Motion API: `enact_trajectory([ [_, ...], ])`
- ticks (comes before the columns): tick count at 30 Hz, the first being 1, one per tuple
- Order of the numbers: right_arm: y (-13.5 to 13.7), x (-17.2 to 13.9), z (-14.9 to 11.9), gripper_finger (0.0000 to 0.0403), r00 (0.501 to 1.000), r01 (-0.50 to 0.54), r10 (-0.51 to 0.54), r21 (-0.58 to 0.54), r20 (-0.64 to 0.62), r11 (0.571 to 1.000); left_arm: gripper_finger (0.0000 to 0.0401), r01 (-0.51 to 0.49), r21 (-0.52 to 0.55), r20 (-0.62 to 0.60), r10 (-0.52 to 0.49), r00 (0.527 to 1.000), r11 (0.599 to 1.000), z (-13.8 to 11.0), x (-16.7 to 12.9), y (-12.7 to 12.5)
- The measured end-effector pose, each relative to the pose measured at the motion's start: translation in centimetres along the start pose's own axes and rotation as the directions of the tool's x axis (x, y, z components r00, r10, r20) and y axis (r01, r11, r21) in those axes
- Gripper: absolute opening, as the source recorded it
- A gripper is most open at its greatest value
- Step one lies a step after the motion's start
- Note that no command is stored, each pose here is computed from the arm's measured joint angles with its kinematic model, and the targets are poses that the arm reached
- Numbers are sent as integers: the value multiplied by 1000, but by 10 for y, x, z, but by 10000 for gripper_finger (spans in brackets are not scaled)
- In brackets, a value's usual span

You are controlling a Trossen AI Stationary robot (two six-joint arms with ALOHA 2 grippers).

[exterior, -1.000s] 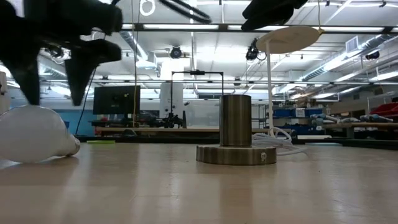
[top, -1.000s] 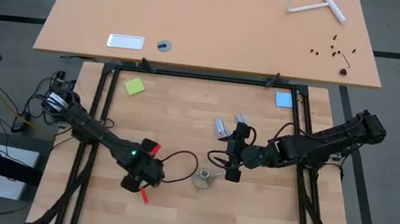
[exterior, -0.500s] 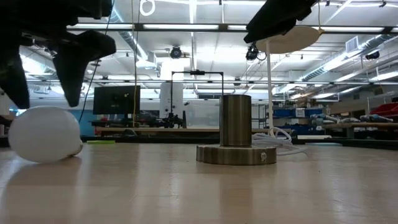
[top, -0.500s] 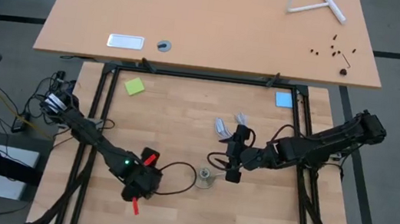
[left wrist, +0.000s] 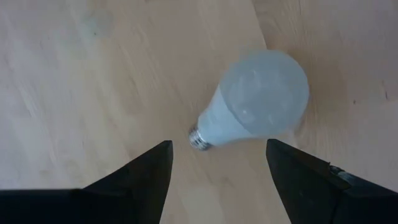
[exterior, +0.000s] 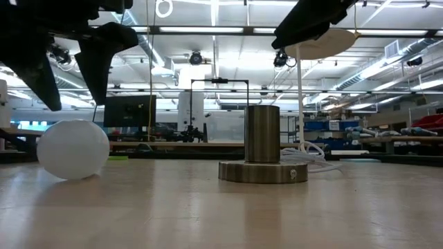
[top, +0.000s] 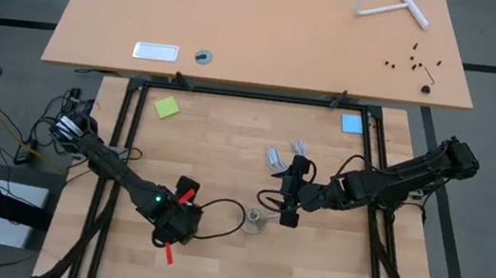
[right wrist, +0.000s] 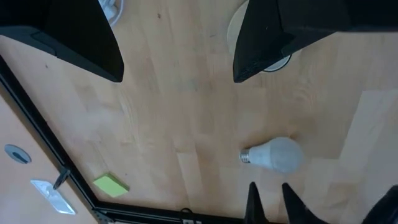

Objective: Screw lightbulb
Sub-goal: Insert the lightbulb into the lamp

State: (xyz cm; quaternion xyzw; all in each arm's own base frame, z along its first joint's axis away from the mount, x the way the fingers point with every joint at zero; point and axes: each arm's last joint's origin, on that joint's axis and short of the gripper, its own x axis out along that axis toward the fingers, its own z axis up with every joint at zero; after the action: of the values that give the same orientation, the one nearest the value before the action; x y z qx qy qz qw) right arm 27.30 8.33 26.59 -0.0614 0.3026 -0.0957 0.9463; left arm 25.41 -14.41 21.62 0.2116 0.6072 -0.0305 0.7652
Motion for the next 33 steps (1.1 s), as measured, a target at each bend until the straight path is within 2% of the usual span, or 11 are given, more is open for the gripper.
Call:
enact_trajectory([
  [6,1,0,0,310,1000,-16,16,-2,-2,1000,266,42,-24,-42,-43,998,999,-10,14,-4],
  [11,1,0,0,310,1000,-20,20,-13,-3,1000,266,84,-70,56,-80,995,994,-3,18,-9],
  [19,1,0,0,310,1000,-20,20,-6,-3,1000,266,10,-68,156,0,988,998,7,19,-4],
  [30,1,0,0,310,1000,-20,20,-9,-2,1000,266,-3,-140,150,24,988,990,10,24,14],
  [33,1,0,0,310,1000,-20,20,-9,-2,1000,266,4,-167,187,28,982,986,15,25,19],
])
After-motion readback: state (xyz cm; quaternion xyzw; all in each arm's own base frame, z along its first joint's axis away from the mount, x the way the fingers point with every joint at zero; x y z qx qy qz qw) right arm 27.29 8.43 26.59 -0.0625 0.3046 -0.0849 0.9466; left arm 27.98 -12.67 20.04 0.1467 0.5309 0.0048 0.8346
